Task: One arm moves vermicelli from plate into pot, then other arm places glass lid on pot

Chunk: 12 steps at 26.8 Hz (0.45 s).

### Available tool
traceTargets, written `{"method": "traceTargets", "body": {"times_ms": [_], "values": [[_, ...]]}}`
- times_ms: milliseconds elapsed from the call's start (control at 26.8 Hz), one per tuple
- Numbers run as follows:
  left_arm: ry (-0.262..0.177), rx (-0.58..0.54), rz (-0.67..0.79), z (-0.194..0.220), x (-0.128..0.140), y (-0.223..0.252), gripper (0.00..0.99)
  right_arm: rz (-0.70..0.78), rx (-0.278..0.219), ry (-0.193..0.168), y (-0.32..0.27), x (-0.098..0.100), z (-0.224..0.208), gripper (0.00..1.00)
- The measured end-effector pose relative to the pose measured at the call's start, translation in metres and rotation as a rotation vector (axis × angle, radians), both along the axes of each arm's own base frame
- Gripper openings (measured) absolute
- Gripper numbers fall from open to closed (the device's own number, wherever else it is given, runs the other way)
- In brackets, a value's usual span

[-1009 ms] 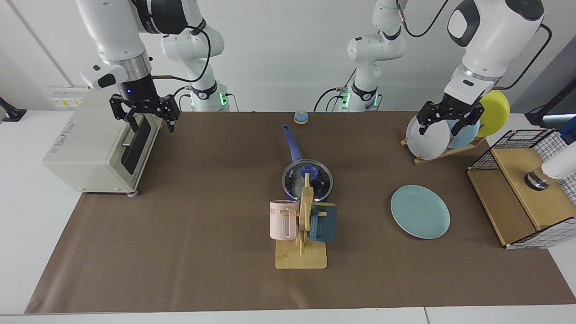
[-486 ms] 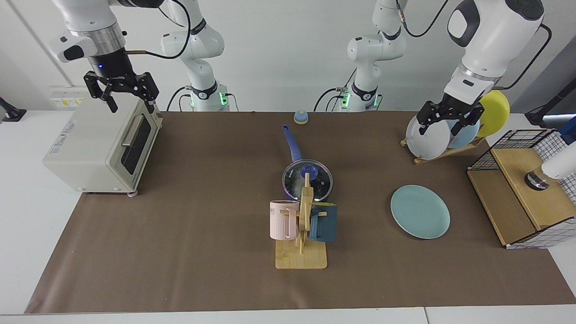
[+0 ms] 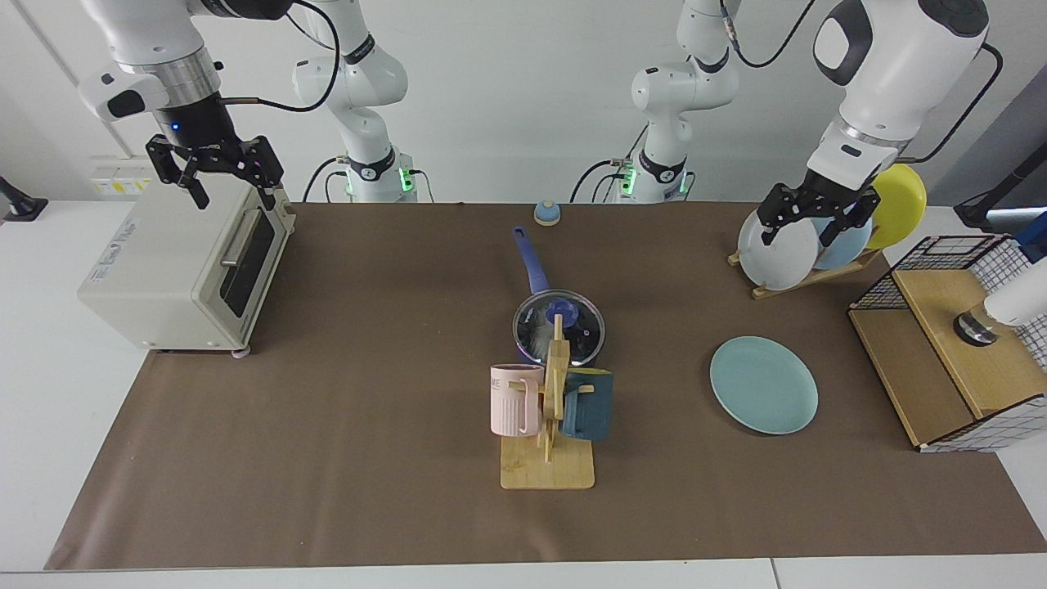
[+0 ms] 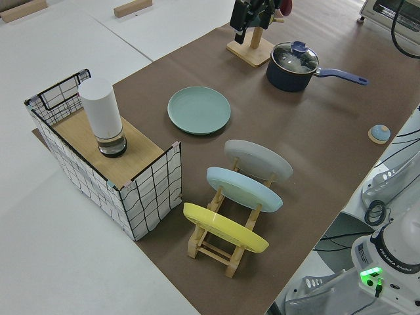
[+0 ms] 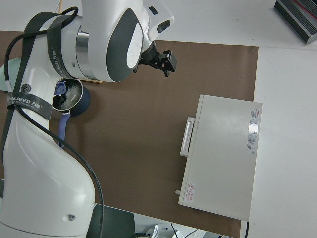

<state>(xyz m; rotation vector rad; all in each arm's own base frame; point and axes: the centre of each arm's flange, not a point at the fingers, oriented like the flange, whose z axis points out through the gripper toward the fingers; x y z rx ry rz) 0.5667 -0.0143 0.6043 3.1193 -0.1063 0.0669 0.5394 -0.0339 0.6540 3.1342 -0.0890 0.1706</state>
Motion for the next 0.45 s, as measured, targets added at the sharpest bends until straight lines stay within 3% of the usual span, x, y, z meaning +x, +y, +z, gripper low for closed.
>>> {"method": "traceTargets", "body": {"times_ms": [187,448], "values": [[0.000,0.000,0.000,0.000,0.000,0.000,0.991,-0.002,0.002,0.021,0.000,-0.002,-0.003,1.00],[0.000,0.000,0.000,0.000,0.000,0.000,0.991,-0.002,0.004,0.095,0.001,0.000,-0.018,1.00]]}}
